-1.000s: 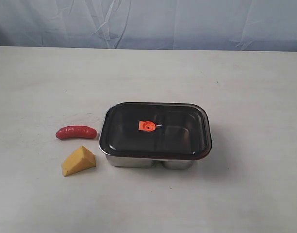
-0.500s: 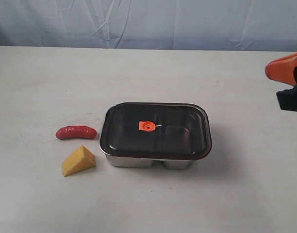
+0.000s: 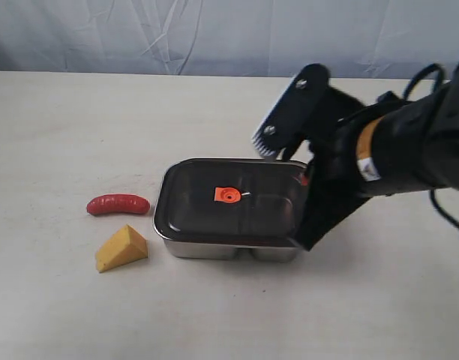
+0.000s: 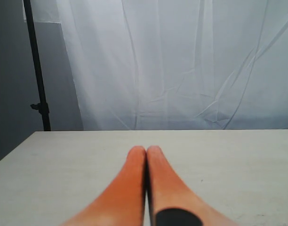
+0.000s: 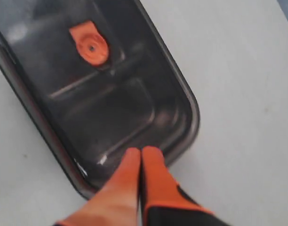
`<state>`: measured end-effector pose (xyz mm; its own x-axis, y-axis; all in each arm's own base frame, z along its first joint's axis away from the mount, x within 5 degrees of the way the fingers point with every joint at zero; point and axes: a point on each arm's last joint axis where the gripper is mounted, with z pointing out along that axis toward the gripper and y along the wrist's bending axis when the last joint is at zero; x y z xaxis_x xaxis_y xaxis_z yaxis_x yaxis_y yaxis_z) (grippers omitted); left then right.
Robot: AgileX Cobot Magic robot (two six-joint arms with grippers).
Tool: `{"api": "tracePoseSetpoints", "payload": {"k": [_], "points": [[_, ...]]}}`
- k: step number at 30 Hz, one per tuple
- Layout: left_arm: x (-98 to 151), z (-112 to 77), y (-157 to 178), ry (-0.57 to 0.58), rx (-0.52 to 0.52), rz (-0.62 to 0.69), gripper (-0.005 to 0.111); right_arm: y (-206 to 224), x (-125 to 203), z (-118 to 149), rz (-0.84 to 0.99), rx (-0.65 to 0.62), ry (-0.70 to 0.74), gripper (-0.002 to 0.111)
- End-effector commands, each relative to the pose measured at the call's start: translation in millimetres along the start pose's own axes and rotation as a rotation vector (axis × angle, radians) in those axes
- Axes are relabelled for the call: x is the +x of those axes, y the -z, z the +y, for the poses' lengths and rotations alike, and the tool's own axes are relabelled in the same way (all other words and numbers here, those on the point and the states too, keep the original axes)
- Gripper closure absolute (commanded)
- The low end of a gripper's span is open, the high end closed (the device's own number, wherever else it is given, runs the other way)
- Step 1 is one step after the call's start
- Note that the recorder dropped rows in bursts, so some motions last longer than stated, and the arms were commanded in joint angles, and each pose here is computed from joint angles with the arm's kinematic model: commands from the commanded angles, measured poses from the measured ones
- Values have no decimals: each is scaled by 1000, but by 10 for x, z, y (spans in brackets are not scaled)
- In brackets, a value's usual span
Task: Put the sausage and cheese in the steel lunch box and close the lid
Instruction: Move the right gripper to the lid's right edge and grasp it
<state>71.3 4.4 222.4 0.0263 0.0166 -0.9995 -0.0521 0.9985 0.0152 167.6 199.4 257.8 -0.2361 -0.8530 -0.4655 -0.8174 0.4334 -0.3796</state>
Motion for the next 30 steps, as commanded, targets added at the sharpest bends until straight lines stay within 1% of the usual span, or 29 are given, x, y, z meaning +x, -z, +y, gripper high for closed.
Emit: {"api": "tracePoseSetpoints", "payload": {"k": [1, 3, 5, 6, 8, 9, 10, 11, 12, 14, 18, 19, 24, 30], "points": [[-9, 2, 8, 2, -1, -15, 107, -118, -204, 181, -126, -21, -85, 109], [-9, 2, 8, 2, -1, -15, 107, -172, -217, 235, -113, -34, -123, 107], [-9, 2, 8, 2, -1, -15, 107, -254, -213, 309, -80, -43, -92, 98], [-9, 2, 8, 2, -1, -15, 107, -307, -207, 345, -60, -46, -70, 89], [-9, 2, 8, 2, -1, -15, 107, -406, -192, 403, -23, -38, -8, 68], [-9, 2, 8, 2, -1, -15, 107, -464, -186, 445, -4, -35, 34, 52], [-9, 2, 8, 2, -1, -15, 107, -499, -177, 468, 12, -33, 52, 43], [-9, 2, 8, 2, -1, -15, 107, -532, -170, 489, 25, -32, 66, 37], [-9, 2, 8, 2, -1, -15, 107, -582, -158, 516, 42, -37, 72, 36], [-9, 2, 8, 2, -1, -15, 107, -648, -133, 556, 74, -40, 83, 40], [-9, 2, 8, 2, -1, -15, 107, -772, -89, 608, 121, -48, 96, 53], [-9, 2, 8, 2, -1, -15, 107, -792, -85, 617, 125, -50, 100, 54], [-9, 2, 8, 2, -1, -15, 107, -928, -48, 658, 155, -43, 162, 54], [-9, 2, 8, 2, -1, -15, 107, -964, -29, 664, 173, -37, 179, 54]]}}
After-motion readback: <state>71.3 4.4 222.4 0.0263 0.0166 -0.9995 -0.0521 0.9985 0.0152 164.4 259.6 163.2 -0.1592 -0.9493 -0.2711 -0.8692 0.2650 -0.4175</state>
